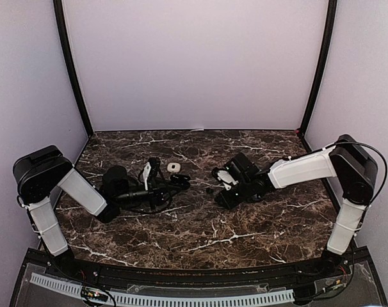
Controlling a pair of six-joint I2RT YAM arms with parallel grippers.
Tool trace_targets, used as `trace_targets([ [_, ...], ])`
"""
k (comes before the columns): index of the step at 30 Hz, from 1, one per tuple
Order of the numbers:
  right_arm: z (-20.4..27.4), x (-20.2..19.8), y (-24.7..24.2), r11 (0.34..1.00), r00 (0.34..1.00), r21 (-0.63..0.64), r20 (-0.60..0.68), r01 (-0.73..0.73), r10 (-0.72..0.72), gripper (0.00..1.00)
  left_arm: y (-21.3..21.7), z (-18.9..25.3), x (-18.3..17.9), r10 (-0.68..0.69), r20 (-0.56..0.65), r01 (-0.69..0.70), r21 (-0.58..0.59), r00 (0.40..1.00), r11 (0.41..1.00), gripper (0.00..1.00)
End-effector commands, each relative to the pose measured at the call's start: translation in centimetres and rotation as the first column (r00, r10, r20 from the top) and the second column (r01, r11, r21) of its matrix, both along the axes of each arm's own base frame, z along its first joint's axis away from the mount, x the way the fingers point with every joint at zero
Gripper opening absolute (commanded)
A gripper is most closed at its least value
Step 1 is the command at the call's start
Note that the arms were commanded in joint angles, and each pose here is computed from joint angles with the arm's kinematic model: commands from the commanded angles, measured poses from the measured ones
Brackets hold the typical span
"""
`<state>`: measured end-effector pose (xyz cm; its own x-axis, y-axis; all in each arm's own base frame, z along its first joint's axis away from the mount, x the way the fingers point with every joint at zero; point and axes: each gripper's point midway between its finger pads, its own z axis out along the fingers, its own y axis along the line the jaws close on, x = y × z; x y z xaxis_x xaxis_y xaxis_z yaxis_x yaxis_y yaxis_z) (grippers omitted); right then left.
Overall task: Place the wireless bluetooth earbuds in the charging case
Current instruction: Adjust the right earbud at the center of the board.
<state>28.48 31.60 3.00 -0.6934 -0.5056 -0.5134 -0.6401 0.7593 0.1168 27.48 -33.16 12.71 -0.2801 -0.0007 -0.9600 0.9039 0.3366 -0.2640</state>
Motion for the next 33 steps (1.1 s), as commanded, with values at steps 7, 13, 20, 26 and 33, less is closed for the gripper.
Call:
trace_targets([
  [7,-0.1,0.9,1.8,0.990,0.986,-0.012,0.095,-0.138,0.138,0.34,0.1,1.6,-0.2,-0.013,0.049,0.014,-0.017,0.999,1.000,0.06],
  [13,-0.8,1.1,1.7,0.981,0.974,-0.056,0.124,-0.185,0.191,0.31,0.0,1.7,-0.5,-0.031,0.055,0.032,-0.022,0.998,0.999,0.06],
  [20,-0.8,0.9,2.2,0.974,0.966,-0.043,0.128,-0.221,0.225,0.26,-0.1,1.7,-0.6,-0.046,0.068,0.047,-0.012,0.997,0.999,0.06],
  [26,-0.1,1.0,2.6,0.970,0.959,-0.029,0.144,-0.241,0.243,0.18,-0.1,1.6,-0.8,-0.054,0.080,0.055,-0.005,0.995,0.998,0.06],
  [33,0.9,0.5,2.6,0.968,0.957,-0.003,0.150,-0.250,0.248,0.12,-0.1,1.7,-1.2,-0.074,0.113,0.074,0.003,0.991,0.997,0.06],
])
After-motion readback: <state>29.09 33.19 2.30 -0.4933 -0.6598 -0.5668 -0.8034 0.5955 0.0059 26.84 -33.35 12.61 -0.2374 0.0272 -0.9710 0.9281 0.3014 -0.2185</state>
